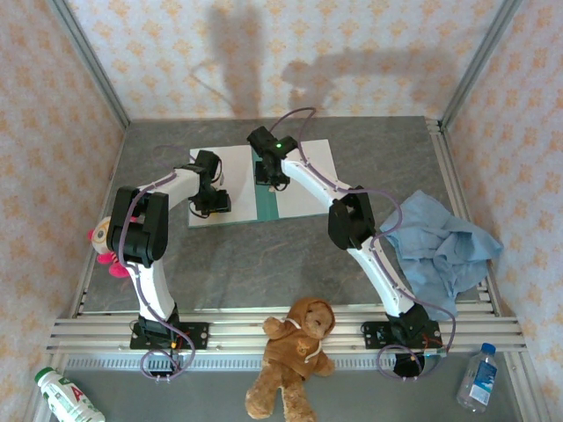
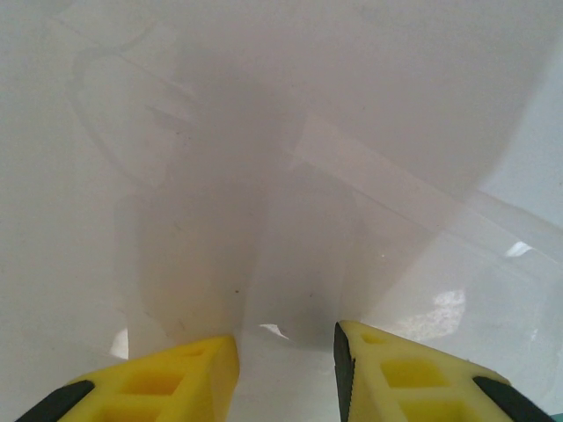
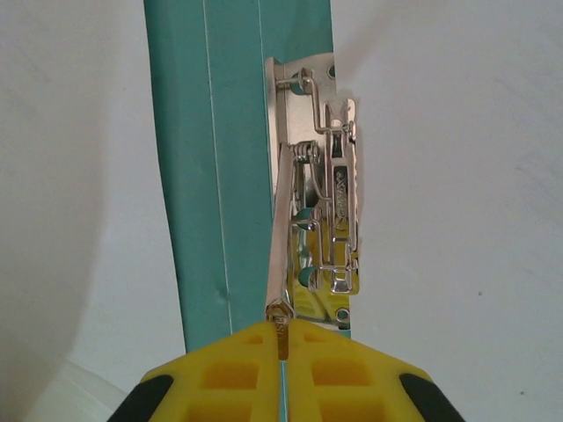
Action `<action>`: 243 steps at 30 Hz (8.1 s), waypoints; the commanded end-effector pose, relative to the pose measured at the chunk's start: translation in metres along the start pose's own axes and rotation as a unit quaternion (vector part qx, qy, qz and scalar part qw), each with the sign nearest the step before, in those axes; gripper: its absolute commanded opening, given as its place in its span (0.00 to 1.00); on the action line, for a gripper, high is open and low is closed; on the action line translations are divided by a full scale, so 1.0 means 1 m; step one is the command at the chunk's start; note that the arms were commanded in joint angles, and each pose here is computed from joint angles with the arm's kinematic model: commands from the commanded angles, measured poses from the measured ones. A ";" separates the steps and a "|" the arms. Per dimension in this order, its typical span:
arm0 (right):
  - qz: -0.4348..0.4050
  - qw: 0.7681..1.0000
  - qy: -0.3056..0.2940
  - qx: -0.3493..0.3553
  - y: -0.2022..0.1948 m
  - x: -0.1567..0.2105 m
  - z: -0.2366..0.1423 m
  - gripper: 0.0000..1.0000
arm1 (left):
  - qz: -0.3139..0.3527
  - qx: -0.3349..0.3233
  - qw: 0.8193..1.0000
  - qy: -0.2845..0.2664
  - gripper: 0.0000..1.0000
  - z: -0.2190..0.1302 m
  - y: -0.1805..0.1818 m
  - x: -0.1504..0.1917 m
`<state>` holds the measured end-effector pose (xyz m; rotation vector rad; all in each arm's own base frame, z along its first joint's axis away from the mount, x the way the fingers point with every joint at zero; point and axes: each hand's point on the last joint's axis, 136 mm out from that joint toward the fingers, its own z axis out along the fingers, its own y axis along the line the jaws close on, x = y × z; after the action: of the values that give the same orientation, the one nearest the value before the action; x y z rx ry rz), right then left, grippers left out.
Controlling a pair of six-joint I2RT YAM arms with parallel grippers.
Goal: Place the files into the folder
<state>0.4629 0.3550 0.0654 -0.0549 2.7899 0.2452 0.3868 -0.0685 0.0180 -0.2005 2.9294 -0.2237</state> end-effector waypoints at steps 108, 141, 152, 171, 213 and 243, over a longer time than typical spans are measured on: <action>0.008 1.000 0.011 -0.012 -0.014 -0.007 -0.036 0.20 | 0.008 -0.043 0.997 0.067 0.36 0.017 0.017 0.026; 0.145 0.989 0.010 0.011 -0.179 0.009 -0.054 0.21 | -0.107 -0.049 0.988 -0.101 0.78 -0.074 0.054 -0.028; 0.152 0.987 0.034 0.030 -0.197 0.025 -0.027 0.21 | -0.202 0.008 0.976 -0.077 0.79 -0.053 0.079 -0.002; 0.154 0.986 0.058 0.033 -0.199 0.042 -0.012 0.21 | -0.221 0.010 0.974 -0.044 0.83 -0.035 0.083 0.021; 0.143 0.985 0.079 0.059 -0.206 0.062 -0.006 0.21 | -0.236 0.138 0.958 -0.086 0.54 -0.054 0.043 0.008; 0.142 0.985 0.080 0.055 -0.204 0.065 -0.023 0.24 | -0.182 0.162 0.949 -0.202 0.14 -0.115 0.033 -0.034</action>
<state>0.4249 0.1548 0.0256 0.3851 2.9204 0.2124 0.3803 -0.0160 0.1014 -0.7670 2.4514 -0.6612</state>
